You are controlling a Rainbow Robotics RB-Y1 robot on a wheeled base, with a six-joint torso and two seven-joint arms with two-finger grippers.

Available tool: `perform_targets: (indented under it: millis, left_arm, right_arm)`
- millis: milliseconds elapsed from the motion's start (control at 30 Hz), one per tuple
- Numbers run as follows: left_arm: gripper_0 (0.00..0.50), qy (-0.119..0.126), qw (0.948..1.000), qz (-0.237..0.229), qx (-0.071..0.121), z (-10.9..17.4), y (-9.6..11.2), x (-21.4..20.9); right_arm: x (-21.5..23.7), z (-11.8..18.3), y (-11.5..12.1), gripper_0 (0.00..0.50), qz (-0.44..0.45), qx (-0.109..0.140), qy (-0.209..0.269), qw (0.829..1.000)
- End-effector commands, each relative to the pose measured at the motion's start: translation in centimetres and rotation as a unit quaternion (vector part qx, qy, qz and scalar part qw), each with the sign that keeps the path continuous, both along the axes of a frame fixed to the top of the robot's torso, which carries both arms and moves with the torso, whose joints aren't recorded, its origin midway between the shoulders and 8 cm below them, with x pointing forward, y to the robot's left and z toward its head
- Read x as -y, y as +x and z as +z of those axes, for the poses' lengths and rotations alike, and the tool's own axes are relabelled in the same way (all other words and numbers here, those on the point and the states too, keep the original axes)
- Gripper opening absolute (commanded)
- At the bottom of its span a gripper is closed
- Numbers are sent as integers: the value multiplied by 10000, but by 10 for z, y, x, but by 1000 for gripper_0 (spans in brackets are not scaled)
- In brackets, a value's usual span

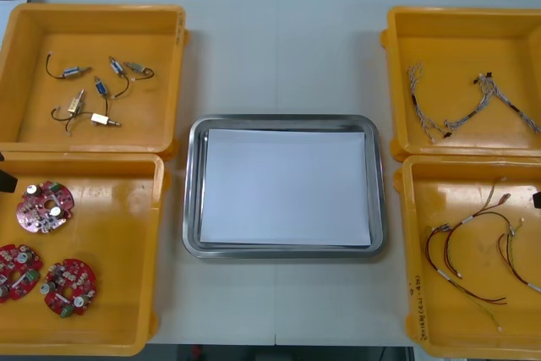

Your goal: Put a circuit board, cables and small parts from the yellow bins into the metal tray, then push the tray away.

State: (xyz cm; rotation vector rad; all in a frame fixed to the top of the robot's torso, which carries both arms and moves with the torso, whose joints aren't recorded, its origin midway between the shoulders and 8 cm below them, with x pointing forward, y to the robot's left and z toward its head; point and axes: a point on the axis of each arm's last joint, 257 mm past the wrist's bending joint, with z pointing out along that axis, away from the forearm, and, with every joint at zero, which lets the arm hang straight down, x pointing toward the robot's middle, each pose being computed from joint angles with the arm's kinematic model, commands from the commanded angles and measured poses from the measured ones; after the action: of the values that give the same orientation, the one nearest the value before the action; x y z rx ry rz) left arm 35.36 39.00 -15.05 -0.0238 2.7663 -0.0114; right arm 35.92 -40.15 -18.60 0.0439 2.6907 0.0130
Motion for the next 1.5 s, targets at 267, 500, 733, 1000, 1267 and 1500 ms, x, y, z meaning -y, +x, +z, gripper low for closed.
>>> perform_targets:
  millis: [267, 500, 733, 1000, 1267, 1500]
  left_arm:
    - [500, 305, 9993, -217, 23, -11, -2, -12]
    - [500, 220, 9995, -205, 137, -21, 0, -13]
    - [500, 113, 9994, -186, 263, -36, -1, -14]
    - [500, 109, 9995, -140, 246, -59, -9, -19]
    - [500, 143, 9995, -124, 235, -81, -15, -21]
    - [500, 522, 9985, -92, 145, -102, -22, -34]
  right_arm:
    - [17, 15, -6, 500, -186, 169, -52, 9997]
    - [20, 13, -22, 500, -154, 151, -236, 9995]
    - [25, -9, -57, 500, -115, -183, -409, 9989]
    - [31, -22, -70, 500, -69, -84, -496, 9987]
    - [41, -28, -68, 500, -52, 276, -543, 9981]
    - [48, -37, -71, 500, 209, 487, -753, 9958]
